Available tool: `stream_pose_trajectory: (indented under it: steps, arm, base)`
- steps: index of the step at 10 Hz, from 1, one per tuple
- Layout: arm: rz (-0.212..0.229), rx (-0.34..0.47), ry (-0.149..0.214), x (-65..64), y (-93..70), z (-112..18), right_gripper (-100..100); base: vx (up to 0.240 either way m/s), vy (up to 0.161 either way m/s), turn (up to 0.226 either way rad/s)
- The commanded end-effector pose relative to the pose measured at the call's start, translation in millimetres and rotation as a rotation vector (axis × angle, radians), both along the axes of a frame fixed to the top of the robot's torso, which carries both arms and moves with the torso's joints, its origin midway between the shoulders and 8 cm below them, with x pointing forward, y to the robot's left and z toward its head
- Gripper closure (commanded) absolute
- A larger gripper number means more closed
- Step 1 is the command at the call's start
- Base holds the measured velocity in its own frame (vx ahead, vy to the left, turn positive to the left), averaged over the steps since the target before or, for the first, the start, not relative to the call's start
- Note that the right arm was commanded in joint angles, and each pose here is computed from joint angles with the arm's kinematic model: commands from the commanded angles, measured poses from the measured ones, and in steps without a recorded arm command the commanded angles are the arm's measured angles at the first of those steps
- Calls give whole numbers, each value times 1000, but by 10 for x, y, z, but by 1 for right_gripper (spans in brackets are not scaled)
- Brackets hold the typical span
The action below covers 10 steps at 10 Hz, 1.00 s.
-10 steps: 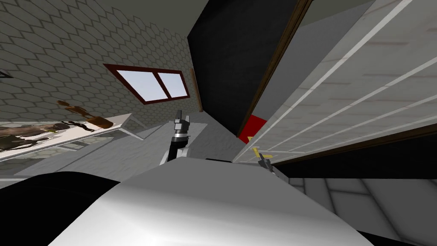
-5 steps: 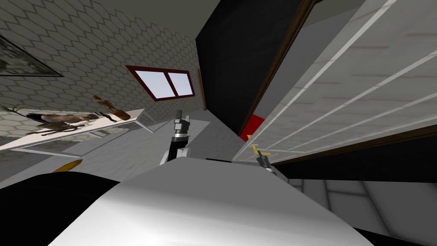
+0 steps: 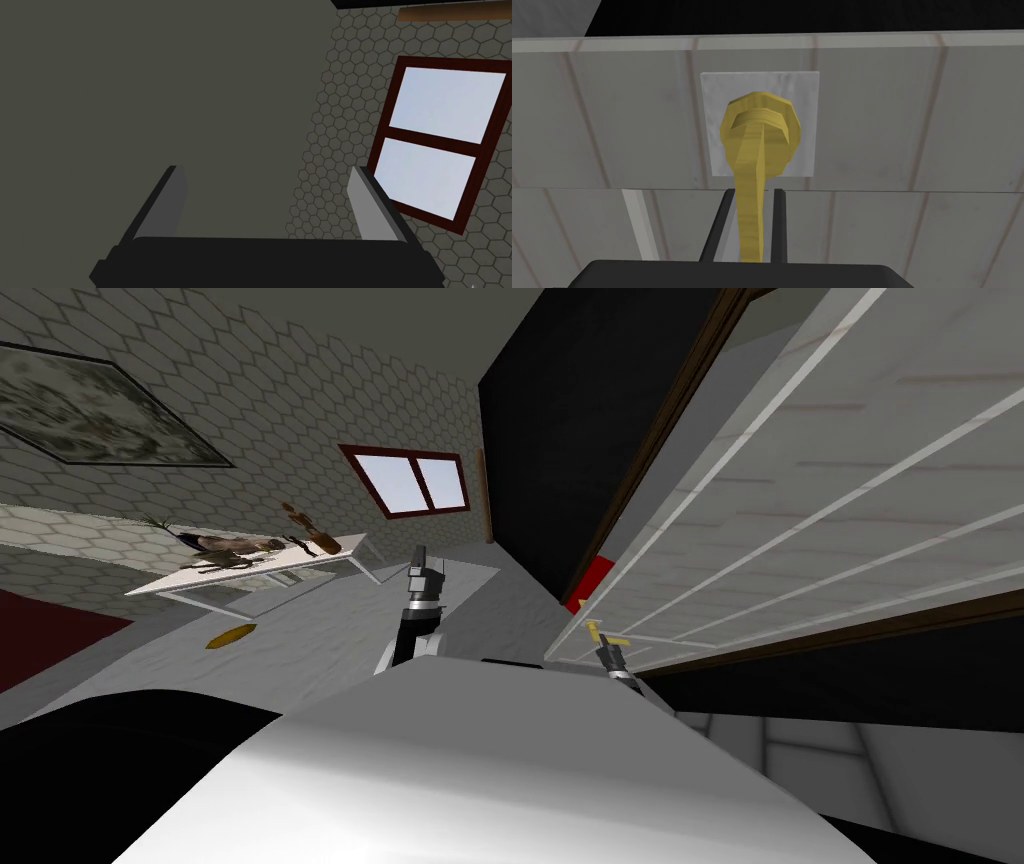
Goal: Pull the door open
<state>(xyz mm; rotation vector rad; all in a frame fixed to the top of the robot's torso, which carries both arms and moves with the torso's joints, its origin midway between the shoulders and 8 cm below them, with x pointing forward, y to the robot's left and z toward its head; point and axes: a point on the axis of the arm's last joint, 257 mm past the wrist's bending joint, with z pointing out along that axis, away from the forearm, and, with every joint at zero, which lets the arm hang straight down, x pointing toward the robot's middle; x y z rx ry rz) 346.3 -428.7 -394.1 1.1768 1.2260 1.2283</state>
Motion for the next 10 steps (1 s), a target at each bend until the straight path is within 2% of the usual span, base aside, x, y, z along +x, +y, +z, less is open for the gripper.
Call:
stream_pose_trajectory:
  steps: [1, 2, 5, 6, 7, 8, 10]
  arm:
    - [-14, -2, 4, 96, 4, -5, 100]
    - [-22, -2, 4, 162, 21, -4, 100]
    - [-29, -1, 4, 225, 38, -2, 100]
    - [-38, 0, 5, 317, 66, 1, 100]
    - [-38, 0, 5, 317, 66, 1, 100]
    - [-47, 2, 6, 403, 94, 4, 100]
    - [-49, 3, 6, 429, 103, 5, 100]
  base:
    - [-197, -86, 196]
    - [-213, -99, 168]
    - [-128, -39, 74]
    - [-152, -55, 153]
    - [-146, -53, 105]
    - [-153, -83, 150]
    - [-146, -49, 94]
